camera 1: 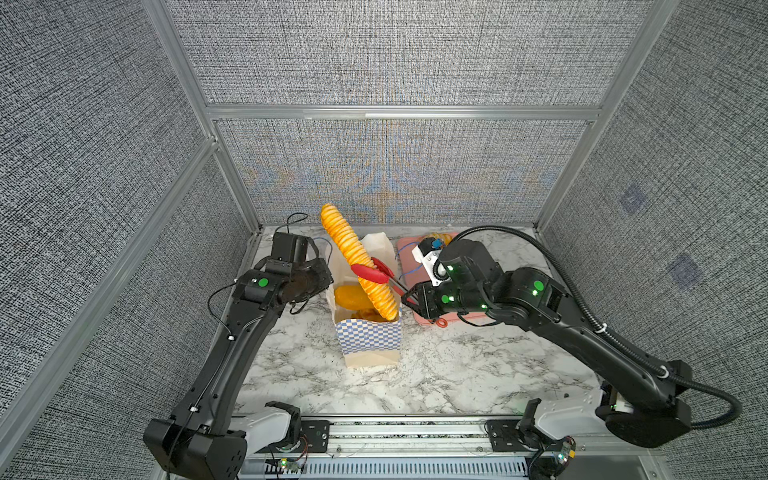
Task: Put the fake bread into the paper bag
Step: 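Lower the spiral roll into the bag and open the tongs, then withdraw the open tongs from the bag back over the pink tray, then lower the tongs onto the yellow-orange mottled roll and squeeze shut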
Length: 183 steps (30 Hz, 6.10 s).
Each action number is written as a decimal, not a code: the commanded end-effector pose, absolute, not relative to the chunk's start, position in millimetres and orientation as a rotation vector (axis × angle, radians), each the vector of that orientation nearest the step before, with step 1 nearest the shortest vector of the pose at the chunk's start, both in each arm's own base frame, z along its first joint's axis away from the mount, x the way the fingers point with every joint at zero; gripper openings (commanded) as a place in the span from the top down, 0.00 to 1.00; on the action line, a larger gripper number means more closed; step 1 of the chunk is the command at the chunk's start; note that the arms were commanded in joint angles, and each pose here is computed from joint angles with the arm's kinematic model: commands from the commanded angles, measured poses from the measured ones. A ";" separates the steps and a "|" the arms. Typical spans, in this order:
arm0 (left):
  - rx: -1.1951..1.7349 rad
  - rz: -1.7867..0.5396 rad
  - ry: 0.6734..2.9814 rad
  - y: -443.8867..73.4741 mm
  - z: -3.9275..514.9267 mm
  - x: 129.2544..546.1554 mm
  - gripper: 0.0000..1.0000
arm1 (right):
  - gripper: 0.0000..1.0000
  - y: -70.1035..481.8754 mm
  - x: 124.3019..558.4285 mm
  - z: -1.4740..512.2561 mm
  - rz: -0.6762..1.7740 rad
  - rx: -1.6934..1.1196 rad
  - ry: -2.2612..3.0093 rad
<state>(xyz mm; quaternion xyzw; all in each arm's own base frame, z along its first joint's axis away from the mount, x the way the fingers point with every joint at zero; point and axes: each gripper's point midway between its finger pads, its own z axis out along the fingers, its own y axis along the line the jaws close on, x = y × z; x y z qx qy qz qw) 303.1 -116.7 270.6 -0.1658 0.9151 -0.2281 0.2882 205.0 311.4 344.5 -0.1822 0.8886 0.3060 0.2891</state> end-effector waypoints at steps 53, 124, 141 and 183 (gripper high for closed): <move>-0.436 -0.598 2.425 -114.4 276.5 304.1 0.47 | 0.53 245.8 276.1 408.9 0.659 -0.299 2.263; -0.393 -0.537 2.489 -114.5 258.1 310.1 0.55 | 0.46 96.6 422.8 168.5 0.529 0.689 2.742; -0.412 -0.521 2.487 -111.3 255.5 309.1 0.55 | 0.46 103.0 429.9 143.2 0.504 0.698 2.800; -0.401 -0.527 2.464 -109.7 269.0 304.9 0.72 | 0.68 94.7 367.4 221.2 0.555 0.544 2.658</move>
